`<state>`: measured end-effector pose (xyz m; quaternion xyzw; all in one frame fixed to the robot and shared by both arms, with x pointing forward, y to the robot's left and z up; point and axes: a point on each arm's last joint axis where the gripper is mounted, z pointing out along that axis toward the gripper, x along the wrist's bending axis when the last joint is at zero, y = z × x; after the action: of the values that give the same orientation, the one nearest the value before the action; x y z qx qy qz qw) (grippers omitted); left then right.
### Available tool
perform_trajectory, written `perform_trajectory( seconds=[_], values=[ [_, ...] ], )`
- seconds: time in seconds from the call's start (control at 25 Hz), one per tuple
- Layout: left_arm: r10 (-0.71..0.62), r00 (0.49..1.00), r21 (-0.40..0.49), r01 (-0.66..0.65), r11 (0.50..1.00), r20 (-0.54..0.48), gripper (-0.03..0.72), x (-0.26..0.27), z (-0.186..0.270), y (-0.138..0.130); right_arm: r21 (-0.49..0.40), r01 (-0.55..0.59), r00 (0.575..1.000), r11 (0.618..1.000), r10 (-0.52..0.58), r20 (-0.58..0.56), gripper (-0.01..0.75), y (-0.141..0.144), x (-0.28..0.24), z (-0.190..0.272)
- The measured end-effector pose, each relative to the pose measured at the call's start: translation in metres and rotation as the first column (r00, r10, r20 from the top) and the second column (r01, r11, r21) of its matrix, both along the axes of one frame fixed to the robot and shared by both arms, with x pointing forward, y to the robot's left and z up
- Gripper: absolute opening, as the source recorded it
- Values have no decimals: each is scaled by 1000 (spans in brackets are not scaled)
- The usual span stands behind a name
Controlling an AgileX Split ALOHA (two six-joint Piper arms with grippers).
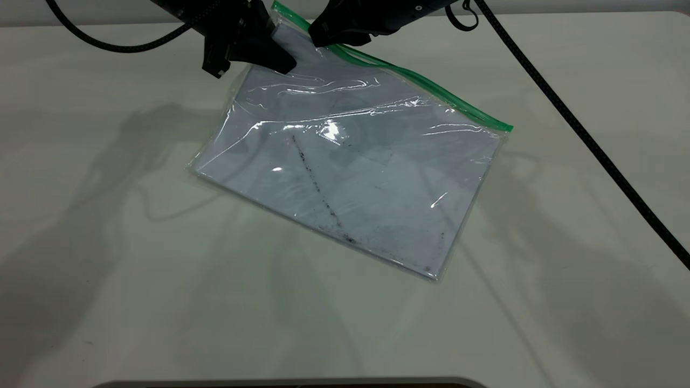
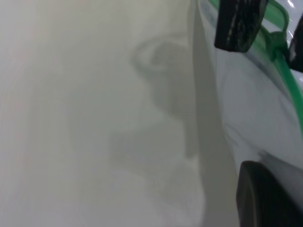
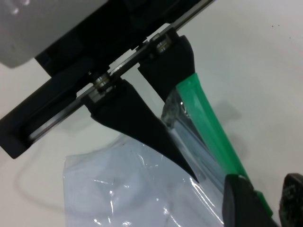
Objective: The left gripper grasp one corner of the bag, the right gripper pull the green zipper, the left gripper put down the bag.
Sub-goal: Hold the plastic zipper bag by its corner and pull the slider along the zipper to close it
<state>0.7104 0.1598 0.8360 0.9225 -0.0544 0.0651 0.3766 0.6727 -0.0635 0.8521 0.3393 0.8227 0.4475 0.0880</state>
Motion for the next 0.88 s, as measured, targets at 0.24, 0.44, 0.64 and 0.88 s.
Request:
perform_trajectory(
  seconds=[0.24, 0.44, 0.64, 0.88],
  values=[
    [0, 1000, -2, 0, 1000, 2, 76, 0, 0, 0, -2, -1, 1000, 1000, 1, 2, 203, 0, 0, 0],
    [22, 1000, -35, -23, 999, -4, 76, 1, 2, -2, -5, -5, 1000, 1000, 5, 7, 79, 0, 0, 0],
    [25, 1000, -41, -25, 999, -6, 76, 1, 3, -2, -9, -6, 1000, 1000, 7, 11, 39, 0, 0, 0],
    [22, 1000, -50, -22, 999, -15, 76, 1, 3, -3, -22, 0, 1000, 1000, 1, 19, 39, -1, 1, -1]
  ],
)
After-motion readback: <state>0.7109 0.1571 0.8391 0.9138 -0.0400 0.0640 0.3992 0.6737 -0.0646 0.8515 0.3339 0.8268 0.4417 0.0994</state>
